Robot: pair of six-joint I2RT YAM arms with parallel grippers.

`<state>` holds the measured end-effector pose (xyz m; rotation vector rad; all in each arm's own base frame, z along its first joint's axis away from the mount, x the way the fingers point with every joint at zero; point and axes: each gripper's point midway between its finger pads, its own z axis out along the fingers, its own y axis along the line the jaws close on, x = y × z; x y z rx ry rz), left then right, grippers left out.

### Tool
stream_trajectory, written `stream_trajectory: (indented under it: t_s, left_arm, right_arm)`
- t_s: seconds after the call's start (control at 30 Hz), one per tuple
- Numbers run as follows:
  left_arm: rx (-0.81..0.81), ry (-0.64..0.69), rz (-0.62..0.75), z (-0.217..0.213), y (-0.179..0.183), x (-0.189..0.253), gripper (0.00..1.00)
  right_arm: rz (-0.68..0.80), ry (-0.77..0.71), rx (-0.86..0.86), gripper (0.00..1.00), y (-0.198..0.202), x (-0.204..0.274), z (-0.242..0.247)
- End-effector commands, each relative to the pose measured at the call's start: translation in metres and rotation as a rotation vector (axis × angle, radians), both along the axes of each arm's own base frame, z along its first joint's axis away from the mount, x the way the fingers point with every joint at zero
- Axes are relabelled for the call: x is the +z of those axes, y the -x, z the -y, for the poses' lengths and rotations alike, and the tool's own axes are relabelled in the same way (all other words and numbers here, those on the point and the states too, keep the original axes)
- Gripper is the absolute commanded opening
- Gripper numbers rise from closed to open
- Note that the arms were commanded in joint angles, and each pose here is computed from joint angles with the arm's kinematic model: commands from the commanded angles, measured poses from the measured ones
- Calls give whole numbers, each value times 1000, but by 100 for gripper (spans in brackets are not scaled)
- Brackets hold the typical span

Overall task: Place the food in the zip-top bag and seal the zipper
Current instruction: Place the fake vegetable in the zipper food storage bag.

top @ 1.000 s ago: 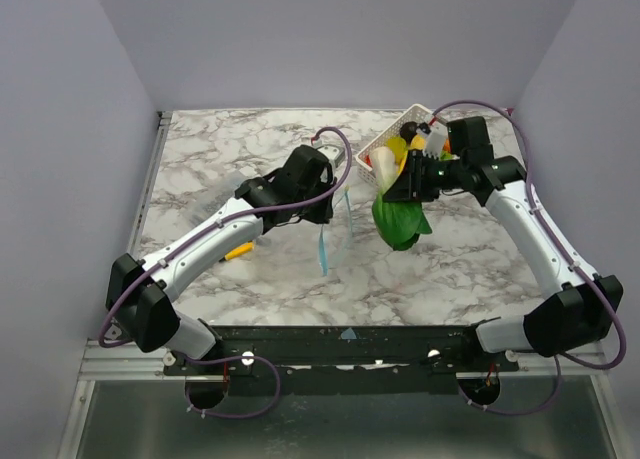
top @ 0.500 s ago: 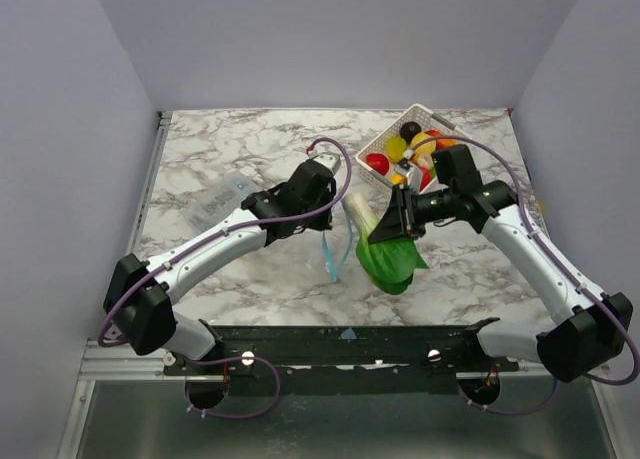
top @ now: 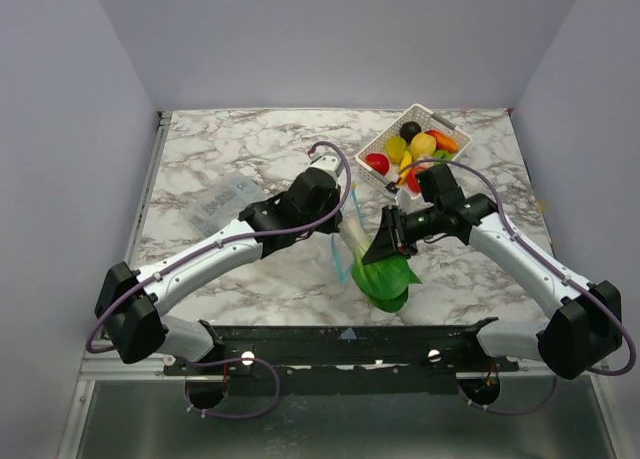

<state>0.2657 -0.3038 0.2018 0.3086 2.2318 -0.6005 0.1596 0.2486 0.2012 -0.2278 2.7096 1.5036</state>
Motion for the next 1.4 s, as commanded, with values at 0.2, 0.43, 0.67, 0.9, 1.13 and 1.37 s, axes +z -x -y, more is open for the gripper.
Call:
stream_trajectory:
  t_s: [0.2,0.43,0.67,0.9,1.13,1.37]
  left_arm:
    - [-125,151,24,27,24,31,0]
    - [-253,253,-9,37,51,49,0]
    - [-281,392,-147,46,64,60,0]
    - [-327,531,-235,59,73,80,0]
    - [-185,531,-342,44,61,60,0]
    - [-128,573,-437,38,53,42,0]
  right_arm:
    - [72,23,-12,11,-21,0,-7]
    - [183,98,-72,20,-55,-7,-7]
    - [233,9,-219,34,-75,3,-17]
    - [299,-105,-448,33,-95,14,-12]
    - [329,-11,-450,60,-101,5,-4]
    - [271,89,-358,72,-77,-27,5]
